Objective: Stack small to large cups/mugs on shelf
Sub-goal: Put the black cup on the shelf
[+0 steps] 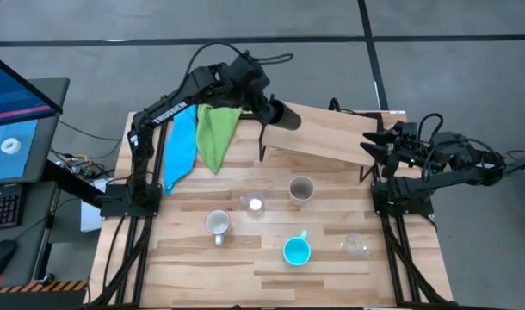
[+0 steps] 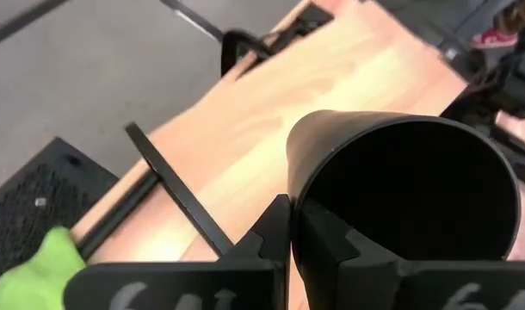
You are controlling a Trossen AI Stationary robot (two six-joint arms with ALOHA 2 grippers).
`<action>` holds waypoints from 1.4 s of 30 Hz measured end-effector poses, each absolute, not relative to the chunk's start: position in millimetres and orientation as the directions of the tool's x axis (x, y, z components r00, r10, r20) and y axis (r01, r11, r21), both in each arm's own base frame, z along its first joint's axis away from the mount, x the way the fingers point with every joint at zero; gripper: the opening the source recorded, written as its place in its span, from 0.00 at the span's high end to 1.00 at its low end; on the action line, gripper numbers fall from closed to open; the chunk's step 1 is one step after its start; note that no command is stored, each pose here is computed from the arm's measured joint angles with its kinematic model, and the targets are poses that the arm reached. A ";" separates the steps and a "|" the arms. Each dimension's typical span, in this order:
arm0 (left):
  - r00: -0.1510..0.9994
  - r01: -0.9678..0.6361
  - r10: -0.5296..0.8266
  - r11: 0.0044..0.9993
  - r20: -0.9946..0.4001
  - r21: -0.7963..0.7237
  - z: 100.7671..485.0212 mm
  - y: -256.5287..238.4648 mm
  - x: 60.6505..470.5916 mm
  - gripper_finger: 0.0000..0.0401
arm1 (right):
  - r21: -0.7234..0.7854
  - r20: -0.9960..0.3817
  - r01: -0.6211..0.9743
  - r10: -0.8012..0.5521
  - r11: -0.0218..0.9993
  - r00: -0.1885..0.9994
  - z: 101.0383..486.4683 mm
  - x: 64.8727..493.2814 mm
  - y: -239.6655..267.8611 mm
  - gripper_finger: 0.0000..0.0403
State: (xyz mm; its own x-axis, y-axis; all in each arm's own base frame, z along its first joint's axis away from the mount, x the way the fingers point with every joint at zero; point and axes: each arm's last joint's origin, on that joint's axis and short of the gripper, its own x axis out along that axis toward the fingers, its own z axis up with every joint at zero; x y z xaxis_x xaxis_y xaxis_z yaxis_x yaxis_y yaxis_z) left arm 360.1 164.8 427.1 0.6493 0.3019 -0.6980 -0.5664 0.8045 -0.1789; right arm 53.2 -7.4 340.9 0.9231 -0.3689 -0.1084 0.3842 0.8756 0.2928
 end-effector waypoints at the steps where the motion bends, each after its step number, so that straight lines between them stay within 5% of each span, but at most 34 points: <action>1: 0.638 -0.573 0.305 0.801 -0.707 -0.171 425.8 165.1 359.7 1.00 | 0.293 -0.108 0.384 -0.368 0.876 0.923 340.9 53.2 -7.4 0.42; 9: 0.545 -0.652 0.441 0.758 -0.713 -0.029 416.0 181.8 361.4 1.00 | 0.293 -0.109 0.384 -0.369 0.876 0.923 340.8 53.2 -7.4 0.42; 42: 0.479 -0.618 0.402 0.785 -0.780 0.026 387.8 195.3 373.9 1.00 | 0.294 -0.107 0.383 -0.368 0.876 0.924 341.0 53.1 -7.4 0.42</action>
State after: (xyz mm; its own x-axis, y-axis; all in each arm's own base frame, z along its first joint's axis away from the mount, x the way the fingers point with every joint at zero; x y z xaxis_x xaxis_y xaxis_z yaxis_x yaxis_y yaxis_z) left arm 373.9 195.3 387.8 0.4785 0.4023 -0.7805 -0.6185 0.7854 0.0256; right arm 53.1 -7.4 341.0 0.9235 -0.3683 -0.1071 0.3833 0.8757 0.2938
